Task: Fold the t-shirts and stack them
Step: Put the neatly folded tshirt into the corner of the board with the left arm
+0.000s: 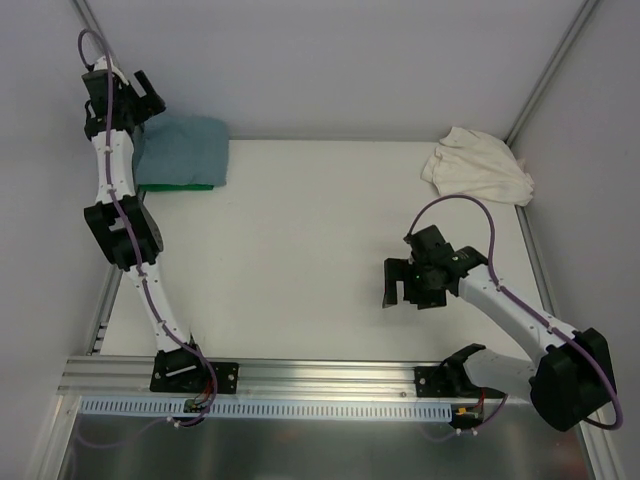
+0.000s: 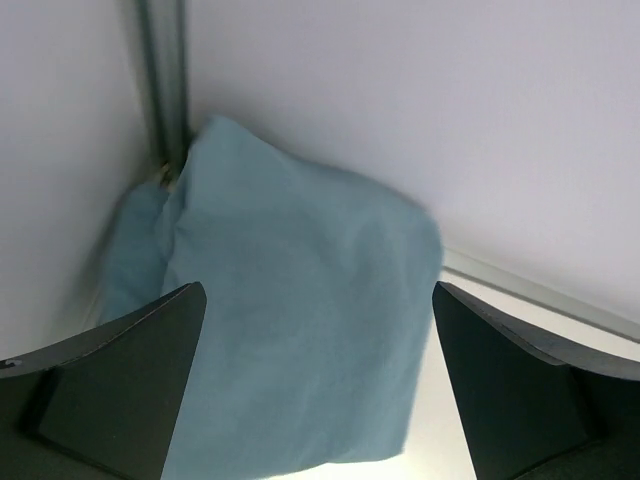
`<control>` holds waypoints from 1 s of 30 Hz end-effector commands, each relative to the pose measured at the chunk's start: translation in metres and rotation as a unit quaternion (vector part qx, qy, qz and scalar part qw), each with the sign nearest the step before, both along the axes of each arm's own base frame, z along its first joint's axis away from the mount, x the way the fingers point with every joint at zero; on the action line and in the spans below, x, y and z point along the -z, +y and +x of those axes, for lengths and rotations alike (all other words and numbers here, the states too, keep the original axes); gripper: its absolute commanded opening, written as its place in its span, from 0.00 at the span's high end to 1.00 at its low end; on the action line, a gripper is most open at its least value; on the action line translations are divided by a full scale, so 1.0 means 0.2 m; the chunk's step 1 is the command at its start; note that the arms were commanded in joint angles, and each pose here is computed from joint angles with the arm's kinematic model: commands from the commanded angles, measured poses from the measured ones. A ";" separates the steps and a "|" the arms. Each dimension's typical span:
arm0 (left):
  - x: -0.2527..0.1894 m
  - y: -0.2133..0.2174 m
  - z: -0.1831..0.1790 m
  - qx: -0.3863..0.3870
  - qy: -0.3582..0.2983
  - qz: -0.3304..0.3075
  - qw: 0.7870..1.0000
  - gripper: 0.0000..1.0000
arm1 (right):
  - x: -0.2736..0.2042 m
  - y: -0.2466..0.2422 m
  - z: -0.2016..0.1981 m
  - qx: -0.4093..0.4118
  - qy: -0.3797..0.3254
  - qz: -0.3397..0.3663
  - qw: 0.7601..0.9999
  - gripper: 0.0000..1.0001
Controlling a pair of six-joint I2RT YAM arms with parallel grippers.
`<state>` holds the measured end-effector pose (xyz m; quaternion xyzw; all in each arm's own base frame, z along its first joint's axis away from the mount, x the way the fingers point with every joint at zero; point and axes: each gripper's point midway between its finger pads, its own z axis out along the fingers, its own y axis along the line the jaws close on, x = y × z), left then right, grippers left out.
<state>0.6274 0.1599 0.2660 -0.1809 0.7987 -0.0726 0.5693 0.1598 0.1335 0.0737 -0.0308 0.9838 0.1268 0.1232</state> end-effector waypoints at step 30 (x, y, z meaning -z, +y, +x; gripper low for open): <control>-0.03 -1.44 -1.24 0.273 0.028 0.019 0.961 0.01 | -0.33 -0.01 0.08 -0.011 -0.122 0.034 0.992 0.00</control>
